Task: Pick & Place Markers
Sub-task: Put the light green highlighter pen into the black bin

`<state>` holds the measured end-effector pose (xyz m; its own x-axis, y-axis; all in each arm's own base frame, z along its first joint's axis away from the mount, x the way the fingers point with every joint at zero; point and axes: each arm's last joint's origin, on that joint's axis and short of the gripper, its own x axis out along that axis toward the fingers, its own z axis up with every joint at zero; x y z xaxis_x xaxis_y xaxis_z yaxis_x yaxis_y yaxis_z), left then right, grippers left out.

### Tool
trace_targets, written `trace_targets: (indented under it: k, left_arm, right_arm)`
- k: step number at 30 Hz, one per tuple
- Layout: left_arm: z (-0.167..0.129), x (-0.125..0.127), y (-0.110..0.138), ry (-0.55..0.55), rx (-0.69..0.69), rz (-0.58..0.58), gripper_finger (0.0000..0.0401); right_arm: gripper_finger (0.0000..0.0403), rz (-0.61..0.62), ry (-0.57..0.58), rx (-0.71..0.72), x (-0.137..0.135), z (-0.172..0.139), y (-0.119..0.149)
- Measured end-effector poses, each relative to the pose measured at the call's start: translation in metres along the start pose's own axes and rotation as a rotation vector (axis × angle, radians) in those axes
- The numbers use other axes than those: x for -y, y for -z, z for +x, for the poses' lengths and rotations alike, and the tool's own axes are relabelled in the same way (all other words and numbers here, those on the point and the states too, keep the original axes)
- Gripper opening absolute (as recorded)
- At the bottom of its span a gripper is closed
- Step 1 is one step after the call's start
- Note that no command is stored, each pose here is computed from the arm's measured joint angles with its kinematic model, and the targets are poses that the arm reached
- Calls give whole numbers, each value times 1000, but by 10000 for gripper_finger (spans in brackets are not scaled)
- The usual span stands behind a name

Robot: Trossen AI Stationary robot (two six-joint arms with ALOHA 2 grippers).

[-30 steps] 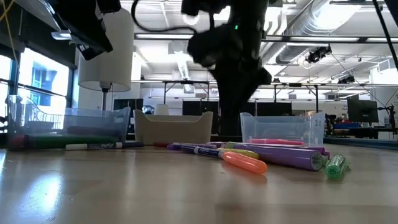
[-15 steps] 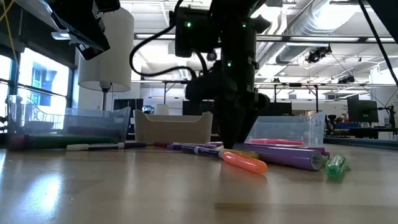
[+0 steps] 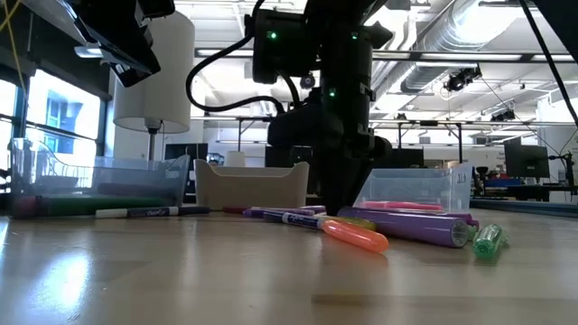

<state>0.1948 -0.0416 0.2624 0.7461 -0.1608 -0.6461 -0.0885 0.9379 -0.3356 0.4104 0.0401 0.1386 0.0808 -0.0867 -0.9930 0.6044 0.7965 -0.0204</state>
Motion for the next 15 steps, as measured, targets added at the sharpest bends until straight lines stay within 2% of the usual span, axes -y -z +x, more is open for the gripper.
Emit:
trace_targets:
  k: [3,8,15]
  left_arm:
    - [0,0,0,0,0,0,0]
    - [0,0,0,2,3,-3,0]
    - [0,0,-1,4,9,-8,0]
  right_arm:
    - [47,-13,-3,0,0,-1,0]
    - [77,-13,1,5,3,-9,2]
    - [57,-5,-21,88,12,-49,3]
